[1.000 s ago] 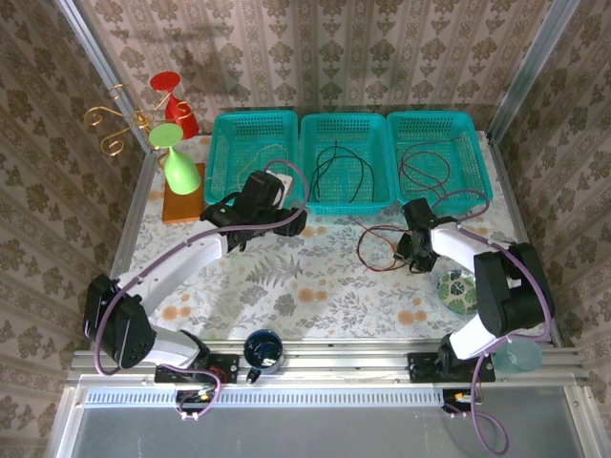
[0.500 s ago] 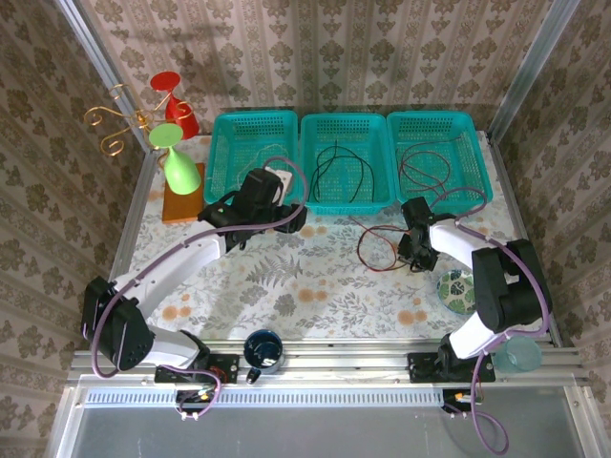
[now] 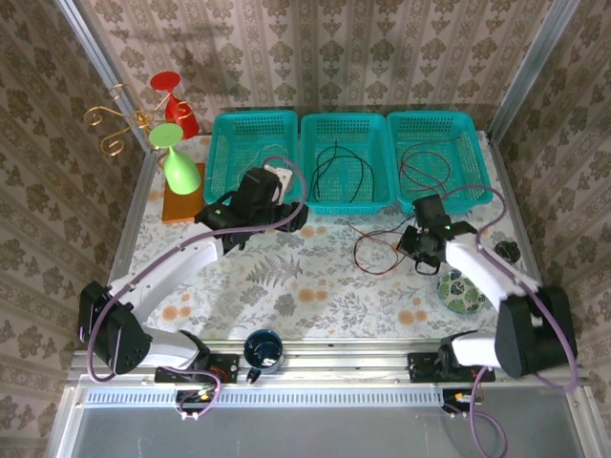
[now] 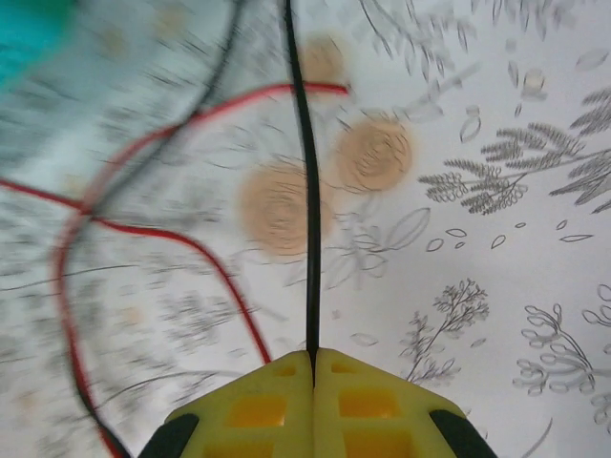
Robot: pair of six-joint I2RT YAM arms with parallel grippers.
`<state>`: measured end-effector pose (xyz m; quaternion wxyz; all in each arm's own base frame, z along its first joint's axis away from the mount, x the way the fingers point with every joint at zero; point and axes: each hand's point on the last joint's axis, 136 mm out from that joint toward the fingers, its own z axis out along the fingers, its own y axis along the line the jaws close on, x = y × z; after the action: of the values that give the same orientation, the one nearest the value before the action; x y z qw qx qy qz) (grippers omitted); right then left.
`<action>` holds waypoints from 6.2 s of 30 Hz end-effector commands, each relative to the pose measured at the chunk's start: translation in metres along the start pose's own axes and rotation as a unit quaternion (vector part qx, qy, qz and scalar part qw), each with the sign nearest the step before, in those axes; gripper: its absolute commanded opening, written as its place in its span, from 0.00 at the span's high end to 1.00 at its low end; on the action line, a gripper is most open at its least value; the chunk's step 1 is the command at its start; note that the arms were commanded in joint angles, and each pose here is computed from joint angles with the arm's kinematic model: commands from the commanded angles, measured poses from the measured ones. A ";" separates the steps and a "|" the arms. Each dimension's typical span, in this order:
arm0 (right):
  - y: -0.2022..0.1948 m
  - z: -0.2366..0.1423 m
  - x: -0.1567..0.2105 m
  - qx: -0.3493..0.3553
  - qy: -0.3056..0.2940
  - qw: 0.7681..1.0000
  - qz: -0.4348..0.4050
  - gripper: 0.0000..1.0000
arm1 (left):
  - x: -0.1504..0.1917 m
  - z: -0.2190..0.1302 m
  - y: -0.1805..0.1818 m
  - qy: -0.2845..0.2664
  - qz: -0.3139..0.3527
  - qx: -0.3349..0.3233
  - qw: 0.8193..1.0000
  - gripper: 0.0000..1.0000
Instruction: Untangle the cables
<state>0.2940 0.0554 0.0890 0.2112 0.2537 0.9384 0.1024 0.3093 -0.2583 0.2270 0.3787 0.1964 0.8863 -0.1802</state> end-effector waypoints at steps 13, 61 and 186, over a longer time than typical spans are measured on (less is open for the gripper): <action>0.071 -0.178 -0.055 -0.179 -0.209 0.957 -0.091 1.00 | -0.067 -0.033 -0.084 -0.044 -0.043 0.212 0.975 0.28; 0.184 -0.220 -0.037 -0.367 -0.141 0.915 -0.087 1.00 | -0.058 -0.028 -0.192 -0.053 0.039 0.399 0.915 1.00; -0.028 -0.237 -0.133 0.009 -0.427 0.904 0.012 1.00 | -0.318 -0.188 -0.079 -0.475 0.175 0.043 0.861 1.00</action>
<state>0.2839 -0.0588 0.3260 0.5777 0.2803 0.7657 -0.0373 0.3692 -0.3036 0.5518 0.7212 0.2483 0.6073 -0.2222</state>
